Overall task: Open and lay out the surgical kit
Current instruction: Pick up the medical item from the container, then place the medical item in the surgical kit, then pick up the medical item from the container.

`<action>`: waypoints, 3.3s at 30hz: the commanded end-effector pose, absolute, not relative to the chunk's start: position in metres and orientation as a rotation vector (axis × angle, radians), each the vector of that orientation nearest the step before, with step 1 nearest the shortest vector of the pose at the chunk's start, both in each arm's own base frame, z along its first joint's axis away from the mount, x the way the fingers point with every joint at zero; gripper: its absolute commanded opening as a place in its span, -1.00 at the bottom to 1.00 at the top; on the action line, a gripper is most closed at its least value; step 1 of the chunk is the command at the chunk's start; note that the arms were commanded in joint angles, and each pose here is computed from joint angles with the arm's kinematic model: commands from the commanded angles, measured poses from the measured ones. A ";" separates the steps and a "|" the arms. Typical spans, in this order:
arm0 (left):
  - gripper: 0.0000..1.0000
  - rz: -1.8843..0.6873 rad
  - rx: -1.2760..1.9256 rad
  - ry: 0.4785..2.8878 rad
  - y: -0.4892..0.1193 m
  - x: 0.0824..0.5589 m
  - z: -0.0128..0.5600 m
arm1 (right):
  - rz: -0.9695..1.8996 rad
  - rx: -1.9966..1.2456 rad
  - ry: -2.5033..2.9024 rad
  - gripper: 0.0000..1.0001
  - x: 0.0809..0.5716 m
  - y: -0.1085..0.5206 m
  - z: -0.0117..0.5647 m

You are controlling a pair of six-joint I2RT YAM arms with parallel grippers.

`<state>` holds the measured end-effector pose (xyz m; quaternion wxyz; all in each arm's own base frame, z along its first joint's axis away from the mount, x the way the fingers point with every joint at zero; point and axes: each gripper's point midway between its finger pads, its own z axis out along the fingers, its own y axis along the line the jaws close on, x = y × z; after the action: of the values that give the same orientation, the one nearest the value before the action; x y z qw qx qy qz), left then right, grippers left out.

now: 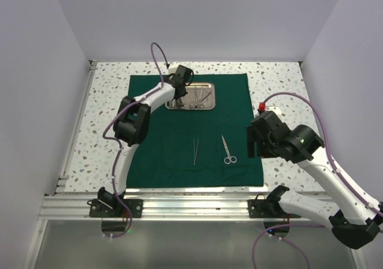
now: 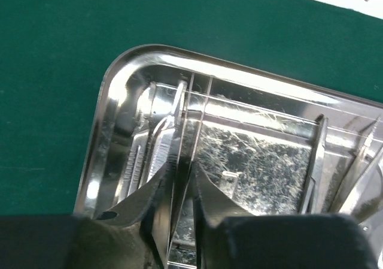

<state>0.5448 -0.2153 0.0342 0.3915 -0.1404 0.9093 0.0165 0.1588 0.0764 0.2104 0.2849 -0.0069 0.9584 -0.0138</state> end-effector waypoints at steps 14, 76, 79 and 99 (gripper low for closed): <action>-0.57 -0.005 -0.261 2.389 -0.224 0.540 0.014 | -0.005 0.074 2.568 0.56 0.157 0.078 0.208; -0.29 -0.137 0.041 2.475 -0.351 0.293 0.075 | 0.025 0.120 2.473 0.54 0.148 0.061 0.207; -0.20 -0.095 0.051 2.442 -0.346 0.315 0.089 | 0.006 0.126 2.463 0.54 0.150 0.059 0.210; 0.02 -0.194 0.261 2.277 -0.331 0.531 0.088 | -0.071 0.108 2.498 0.55 0.153 0.057 0.205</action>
<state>0.5057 -0.3166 0.0585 0.3674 0.0799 0.9257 -0.0402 0.1471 0.0613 0.1965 0.2982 0.0287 0.9539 -0.0162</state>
